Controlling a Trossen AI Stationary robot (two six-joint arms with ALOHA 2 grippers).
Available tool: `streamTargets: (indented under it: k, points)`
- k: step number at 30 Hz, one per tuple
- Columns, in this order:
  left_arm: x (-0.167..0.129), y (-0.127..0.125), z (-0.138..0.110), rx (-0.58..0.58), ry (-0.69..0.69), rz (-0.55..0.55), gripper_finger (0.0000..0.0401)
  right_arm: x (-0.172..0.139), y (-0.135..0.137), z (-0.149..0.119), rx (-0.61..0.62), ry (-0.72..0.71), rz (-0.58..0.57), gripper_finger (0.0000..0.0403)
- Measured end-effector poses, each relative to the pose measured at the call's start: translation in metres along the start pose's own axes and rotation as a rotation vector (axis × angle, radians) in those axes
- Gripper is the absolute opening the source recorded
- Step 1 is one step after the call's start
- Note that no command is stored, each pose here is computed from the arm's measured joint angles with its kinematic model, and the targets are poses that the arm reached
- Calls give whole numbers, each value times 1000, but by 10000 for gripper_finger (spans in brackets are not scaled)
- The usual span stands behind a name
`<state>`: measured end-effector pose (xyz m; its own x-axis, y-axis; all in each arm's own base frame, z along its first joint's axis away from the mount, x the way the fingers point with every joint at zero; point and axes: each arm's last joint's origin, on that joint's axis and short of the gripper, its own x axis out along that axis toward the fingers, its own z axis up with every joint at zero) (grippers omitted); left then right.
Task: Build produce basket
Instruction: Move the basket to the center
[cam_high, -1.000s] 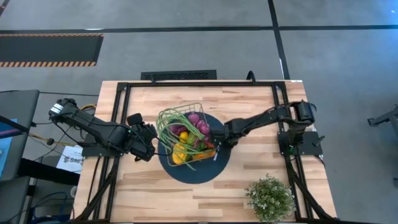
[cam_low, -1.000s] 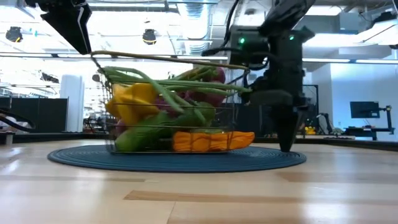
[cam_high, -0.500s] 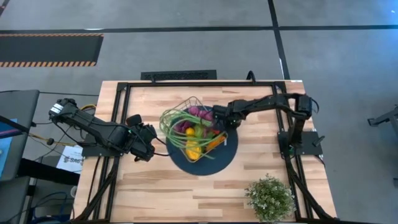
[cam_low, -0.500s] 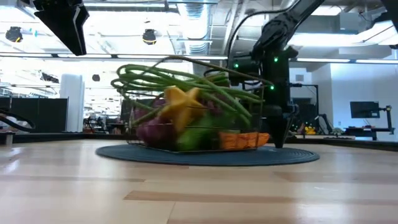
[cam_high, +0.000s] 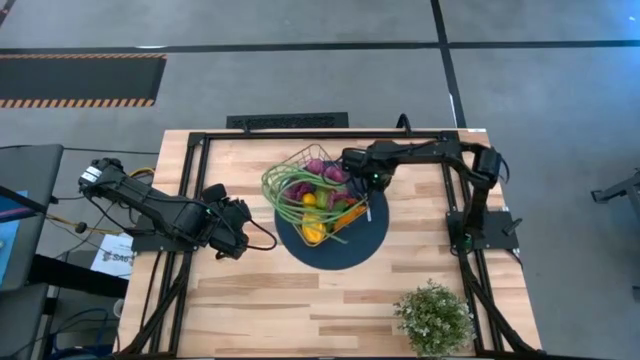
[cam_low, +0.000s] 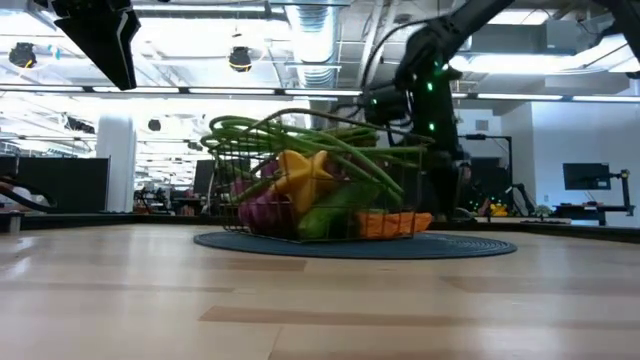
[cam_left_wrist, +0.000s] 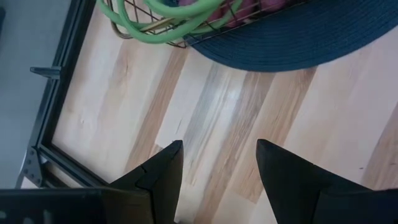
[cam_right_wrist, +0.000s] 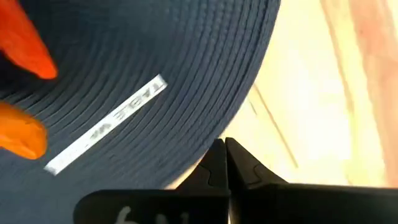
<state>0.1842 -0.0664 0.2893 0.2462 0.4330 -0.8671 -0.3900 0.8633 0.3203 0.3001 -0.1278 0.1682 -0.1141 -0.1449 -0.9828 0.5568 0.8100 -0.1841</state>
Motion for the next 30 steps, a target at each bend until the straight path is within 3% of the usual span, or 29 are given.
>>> streamTargets:
  k: [8,12,16,18,20,24,27,30]
  points:
    - [0,0,0,-5,0,0,190,-42,8,-12,-103,171,-60,21]
    - [0,0,0,-5,-1,0,190,-52,10,-21,-156,232,-158,23]
    - [0,0,0,-5,-1,0,190,-61,5,-25,-130,260,-271,13]
    - [0,0,0,-5,-2,1,190,-72,5,-27,-100,213,-269,7]
    - [0,0,0,-6,-10,8,190,-90,9,-29,-86,116,-221,3]
    - [0,0,1,-11,-31,22,190,-136,16,-41,-29,-105,0,2]
    - [0,0,3,-20,-53,33,190,-170,15,-60,51,-293,157,3]
    - [0,-1,4,-30,-81,39,190,-189,17,-80,124,-389,240,4]
